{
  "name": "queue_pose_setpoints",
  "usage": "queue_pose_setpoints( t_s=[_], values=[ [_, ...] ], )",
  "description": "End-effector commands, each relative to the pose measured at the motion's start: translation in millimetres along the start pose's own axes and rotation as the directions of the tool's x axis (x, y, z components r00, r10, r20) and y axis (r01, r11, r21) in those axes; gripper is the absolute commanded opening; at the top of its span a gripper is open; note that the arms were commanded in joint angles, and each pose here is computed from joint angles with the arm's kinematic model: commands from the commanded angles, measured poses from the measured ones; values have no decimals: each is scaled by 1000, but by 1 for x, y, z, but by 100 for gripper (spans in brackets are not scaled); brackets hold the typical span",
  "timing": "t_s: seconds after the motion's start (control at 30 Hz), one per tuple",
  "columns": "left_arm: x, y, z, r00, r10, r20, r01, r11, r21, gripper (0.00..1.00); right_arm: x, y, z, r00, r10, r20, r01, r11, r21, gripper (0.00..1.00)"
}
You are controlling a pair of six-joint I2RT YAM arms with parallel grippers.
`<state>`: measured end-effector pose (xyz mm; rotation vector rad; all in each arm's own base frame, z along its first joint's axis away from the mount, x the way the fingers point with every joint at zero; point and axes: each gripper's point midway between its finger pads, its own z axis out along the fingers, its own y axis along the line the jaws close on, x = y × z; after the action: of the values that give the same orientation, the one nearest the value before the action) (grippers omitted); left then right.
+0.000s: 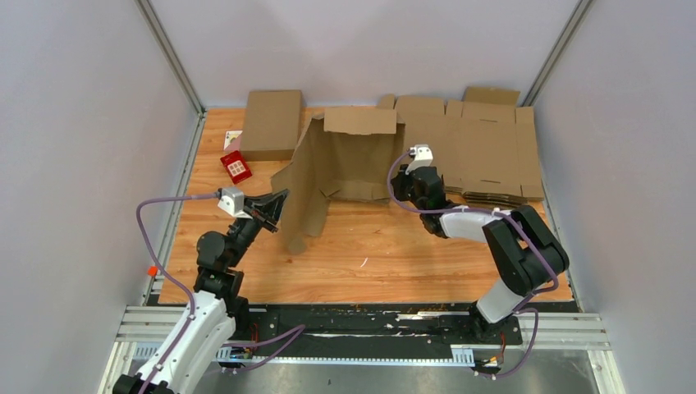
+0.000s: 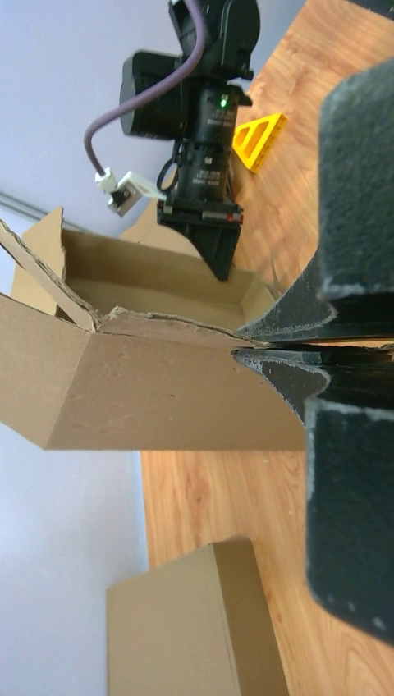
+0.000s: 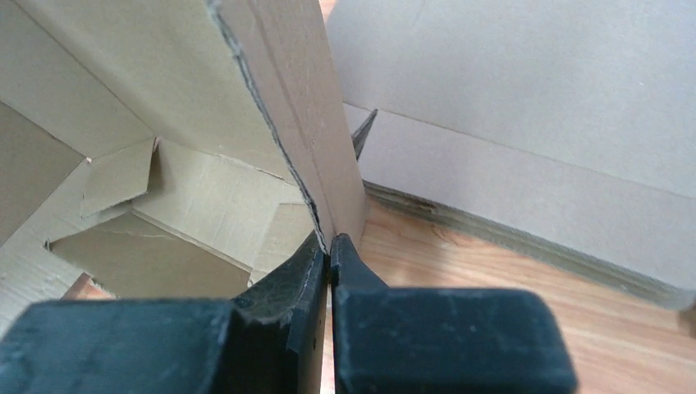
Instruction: Fold the paper box
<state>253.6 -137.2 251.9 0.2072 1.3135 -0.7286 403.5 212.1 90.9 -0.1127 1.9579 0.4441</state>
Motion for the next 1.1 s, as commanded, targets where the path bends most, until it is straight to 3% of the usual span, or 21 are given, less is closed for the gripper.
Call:
queue_pose_setpoints(
  t_s=[0.0,0.17,0.33,0.63,0.87,1.07],
  values=[
    [16,13,-1,998,8,-64,-12,998,-60,10,-27,9,-18,995,11,101,-10,1000,-9,2],
    [23,18,1,996,10,-90,-17,997,-74,12,-22,11,-31,996,7,89,-6,1000,-13,1],
    [27,15,4,994,1,-113,-7,999,-53,0,-16,13,-44,997,1,78,0,1000,-13,2],
    [19,-19,4,995,-41,-93,51,993,108,0,2,11,-72,999,-15,49,16,1000,-25,3],
    [23,-22,2,993,-55,-103,68,990,126,0,12,12,-72,999,-22,28,23,999,-32,19],
    [25,-21,3,993,-54,-109,68,990,123,0,22,12,-62,1000,-10,3,10,999,-31,19]
  ],
)
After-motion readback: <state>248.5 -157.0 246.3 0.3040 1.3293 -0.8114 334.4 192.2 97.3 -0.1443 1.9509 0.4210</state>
